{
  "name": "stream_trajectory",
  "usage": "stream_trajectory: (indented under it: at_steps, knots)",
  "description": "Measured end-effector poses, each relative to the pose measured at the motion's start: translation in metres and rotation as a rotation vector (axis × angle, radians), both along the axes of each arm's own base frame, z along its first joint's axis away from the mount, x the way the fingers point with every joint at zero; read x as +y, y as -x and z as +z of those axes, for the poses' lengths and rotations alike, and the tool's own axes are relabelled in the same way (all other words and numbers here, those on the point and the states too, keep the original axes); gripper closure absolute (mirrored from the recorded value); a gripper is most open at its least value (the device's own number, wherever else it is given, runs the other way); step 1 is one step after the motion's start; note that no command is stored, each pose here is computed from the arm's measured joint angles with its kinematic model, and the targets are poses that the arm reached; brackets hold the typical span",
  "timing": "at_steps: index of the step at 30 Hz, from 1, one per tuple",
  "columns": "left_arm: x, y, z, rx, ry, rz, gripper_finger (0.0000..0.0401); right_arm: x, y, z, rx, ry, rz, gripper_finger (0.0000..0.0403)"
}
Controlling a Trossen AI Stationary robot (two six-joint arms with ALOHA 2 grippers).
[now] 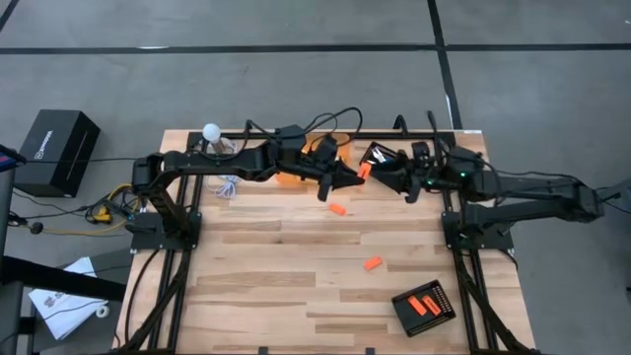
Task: Pick & Place School Supplies
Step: Put the orange eraser into the bottom black bin
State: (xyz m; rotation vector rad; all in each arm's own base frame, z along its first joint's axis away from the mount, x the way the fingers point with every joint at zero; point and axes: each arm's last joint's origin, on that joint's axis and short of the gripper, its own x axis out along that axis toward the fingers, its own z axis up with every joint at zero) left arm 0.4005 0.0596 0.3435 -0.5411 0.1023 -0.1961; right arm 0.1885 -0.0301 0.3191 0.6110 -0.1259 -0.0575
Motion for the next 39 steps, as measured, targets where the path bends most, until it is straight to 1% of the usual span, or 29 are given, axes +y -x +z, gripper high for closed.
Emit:
stream_trajectory:
  at_steps: [6, 11, 15, 23, 27, 30, 39]
  knots:
    - [0.001, 0.001, 0.003, -0.014, -0.005, 0.002, 0.0375, -0.010, -0.020, 0.020, -0.005, 0.047, 0.063, 0.0216]
    - [0.002, 0.001, 0.002, -0.011, -0.004, 0.001, 0.0375, -0.015, -0.032, 0.023, 0.014, 0.054, 0.112, 0.0213]
    - [0.005, 0.001, 0.001, -0.008, -0.006, 0.008, 0.0375, -0.015, -0.036, 0.024, 0.020, 0.055, 0.123, 0.0214]
    - [0.023, 0.005, 0.002, -0.015, -0.011, 0.018, 0.0375, -0.015, -0.031, 0.027, 0.006, 0.059, 0.116, 0.0214]
    - [0.026, 0.007, 0.004, -0.018, -0.011, 0.030, 0.0376, -0.018, -0.029, 0.026, 0.028, 0.057, 0.105, 0.0215]
    - [0.026, 0.007, 0.004, -0.016, -0.011, 0.029, 0.0376, -0.020, -0.029, 0.025, 0.032, 0.060, 0.113, 0.0225]
    - [0.021, 0.007, 0.005, -0.017, -0.001, 0.018, 0.0376, -0.028, -0.027, 0.025, 0.030, 0.066, 0.123, 0.0275]
